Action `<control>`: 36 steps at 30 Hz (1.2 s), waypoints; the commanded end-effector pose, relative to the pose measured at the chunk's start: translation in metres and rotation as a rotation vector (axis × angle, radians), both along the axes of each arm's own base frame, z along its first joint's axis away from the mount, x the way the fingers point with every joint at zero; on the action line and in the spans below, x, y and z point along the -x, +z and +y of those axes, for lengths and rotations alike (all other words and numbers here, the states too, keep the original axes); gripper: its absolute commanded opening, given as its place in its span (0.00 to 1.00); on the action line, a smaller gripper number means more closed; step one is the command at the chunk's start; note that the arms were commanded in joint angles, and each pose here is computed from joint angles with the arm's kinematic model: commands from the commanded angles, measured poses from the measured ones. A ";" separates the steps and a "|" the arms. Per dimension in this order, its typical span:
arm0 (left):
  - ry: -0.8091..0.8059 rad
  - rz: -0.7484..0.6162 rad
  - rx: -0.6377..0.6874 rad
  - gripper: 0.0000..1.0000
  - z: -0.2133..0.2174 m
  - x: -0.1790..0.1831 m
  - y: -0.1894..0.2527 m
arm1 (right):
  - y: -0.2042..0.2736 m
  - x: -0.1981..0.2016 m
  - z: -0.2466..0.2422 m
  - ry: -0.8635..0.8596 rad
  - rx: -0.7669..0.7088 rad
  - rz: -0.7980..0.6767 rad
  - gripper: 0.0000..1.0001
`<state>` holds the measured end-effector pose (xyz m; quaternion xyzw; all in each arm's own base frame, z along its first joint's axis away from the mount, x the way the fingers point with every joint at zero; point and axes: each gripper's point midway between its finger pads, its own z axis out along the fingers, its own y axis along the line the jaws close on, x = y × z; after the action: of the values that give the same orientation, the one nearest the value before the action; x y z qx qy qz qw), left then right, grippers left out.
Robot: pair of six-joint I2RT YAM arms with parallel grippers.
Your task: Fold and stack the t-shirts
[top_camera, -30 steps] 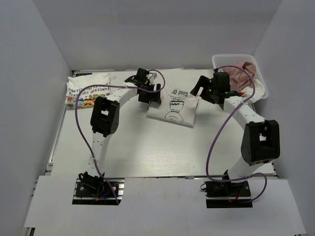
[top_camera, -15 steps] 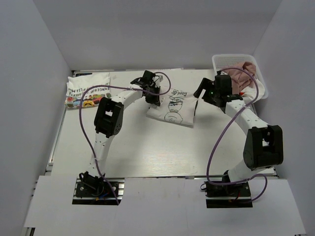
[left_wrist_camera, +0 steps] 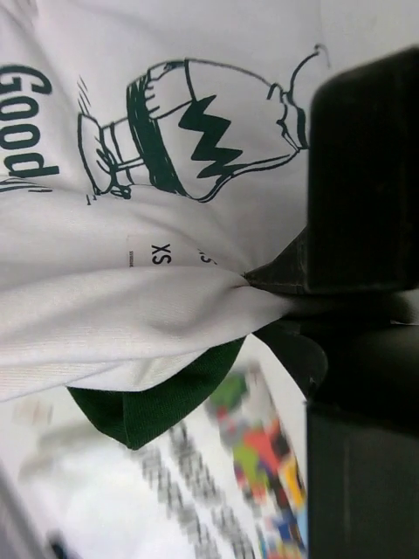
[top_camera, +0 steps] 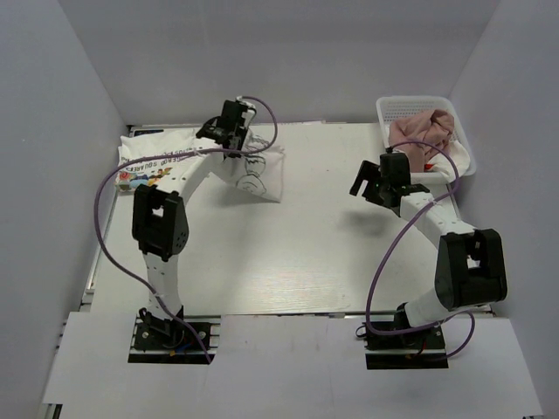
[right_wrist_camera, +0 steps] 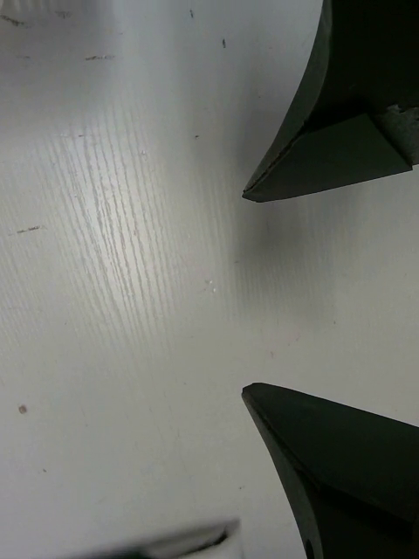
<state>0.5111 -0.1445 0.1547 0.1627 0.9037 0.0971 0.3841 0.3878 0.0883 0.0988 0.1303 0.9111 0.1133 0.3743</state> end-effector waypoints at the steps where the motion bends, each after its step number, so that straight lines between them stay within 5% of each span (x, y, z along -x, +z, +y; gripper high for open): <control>1: 0.113 -0.166 -0.135 0.00 0.063 -0.009 0.068 | 0.021 -0.009 -0.009 -0.021 0.032 -0.092 0.90; 20: 0.102 -0.381 -0.148 0.00 0.183 -0.054 0.165 | 0.024 -0.012 -0.004 0.005 0.027 -0.092 0.90; 36: 0.281 -0.216 -0.084 0.00 0.272 -0.055 0.073 | 0.024 -0.023 0.003 0.012 0.007 -0.084 0.90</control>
<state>0.5553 0.1136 0.2265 0.0583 0.8708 0.2065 0.4424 0.3942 0.0872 0.1041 0.1203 0.9087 0.1071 0.3850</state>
